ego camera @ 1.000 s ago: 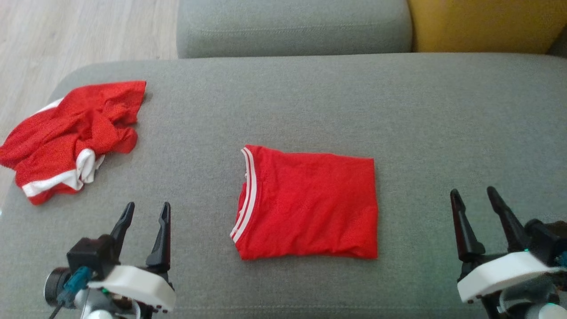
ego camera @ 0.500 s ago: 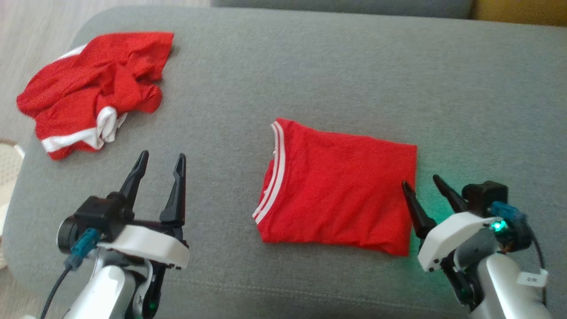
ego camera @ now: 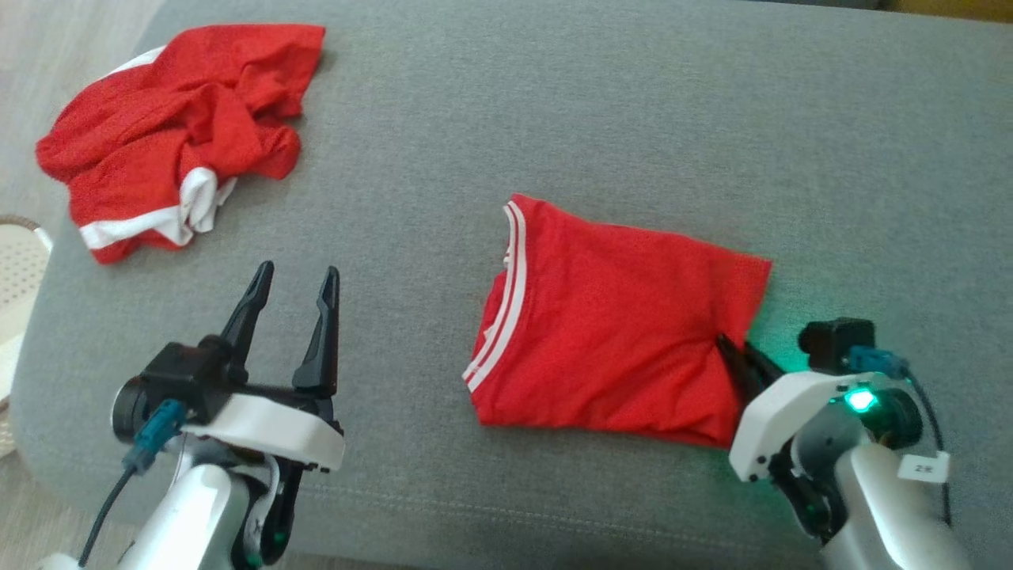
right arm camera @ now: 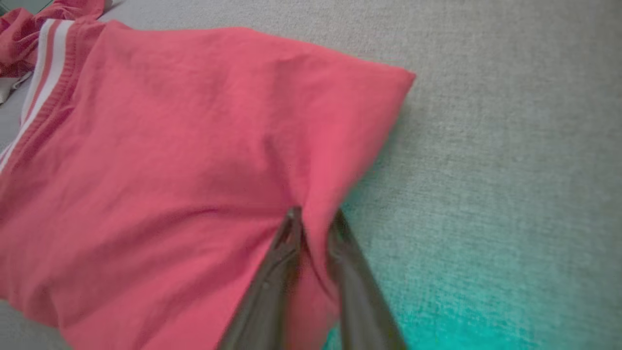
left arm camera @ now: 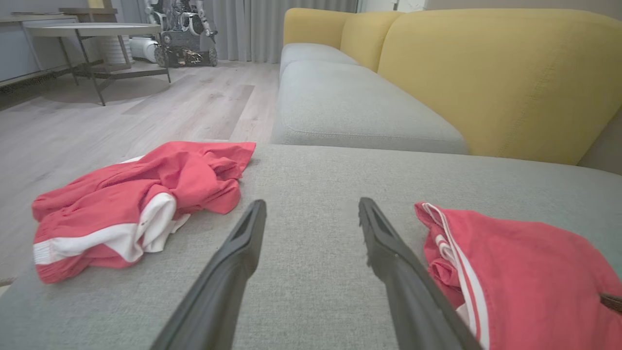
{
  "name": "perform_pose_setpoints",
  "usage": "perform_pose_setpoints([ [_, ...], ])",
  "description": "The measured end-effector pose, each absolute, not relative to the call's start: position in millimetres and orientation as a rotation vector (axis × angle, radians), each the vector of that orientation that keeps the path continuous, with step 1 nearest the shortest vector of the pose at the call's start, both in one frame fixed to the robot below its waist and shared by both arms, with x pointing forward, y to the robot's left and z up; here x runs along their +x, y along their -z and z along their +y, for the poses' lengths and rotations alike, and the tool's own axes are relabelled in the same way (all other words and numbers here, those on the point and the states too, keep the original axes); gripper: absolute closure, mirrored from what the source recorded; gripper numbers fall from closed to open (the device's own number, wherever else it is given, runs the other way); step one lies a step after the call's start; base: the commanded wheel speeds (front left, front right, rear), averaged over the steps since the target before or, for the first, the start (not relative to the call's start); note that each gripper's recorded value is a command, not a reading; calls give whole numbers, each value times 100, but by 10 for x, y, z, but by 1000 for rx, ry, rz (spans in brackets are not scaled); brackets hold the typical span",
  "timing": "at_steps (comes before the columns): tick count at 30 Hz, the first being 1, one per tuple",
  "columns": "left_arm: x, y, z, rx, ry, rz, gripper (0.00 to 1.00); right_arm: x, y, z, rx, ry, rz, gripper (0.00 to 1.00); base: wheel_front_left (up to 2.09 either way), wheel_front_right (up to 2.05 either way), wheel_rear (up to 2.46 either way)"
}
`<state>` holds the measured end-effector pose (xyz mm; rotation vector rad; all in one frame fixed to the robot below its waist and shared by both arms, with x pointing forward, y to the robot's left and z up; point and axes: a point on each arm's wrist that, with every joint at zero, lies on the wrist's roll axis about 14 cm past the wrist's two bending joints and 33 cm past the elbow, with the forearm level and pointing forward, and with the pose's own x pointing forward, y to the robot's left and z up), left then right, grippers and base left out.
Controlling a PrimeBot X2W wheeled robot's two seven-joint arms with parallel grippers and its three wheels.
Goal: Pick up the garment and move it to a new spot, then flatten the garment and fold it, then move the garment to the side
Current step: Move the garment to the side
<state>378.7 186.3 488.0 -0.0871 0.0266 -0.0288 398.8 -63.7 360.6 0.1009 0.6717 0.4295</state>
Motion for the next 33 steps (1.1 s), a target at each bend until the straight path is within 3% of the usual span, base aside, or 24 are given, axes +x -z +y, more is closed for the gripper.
perform_pose_setpoints([
  [11, 4019, -4891, 1580, -96, 118, 12, 0, 4105, -3810, -986, 78, -356, 586, 100, 0, 0, 0],
  [23, 4394, -4819, 1090, -117, 271, 7, 0, 4666, -4276, -2577, -61, -23, 466, 100, 0, 0, 0],
  [33, 4610, -4683, 872, -130, 338, 21, 0, 4885, -4535, -3362, -134, 150, 416, 100, 0, 0, 0],
])
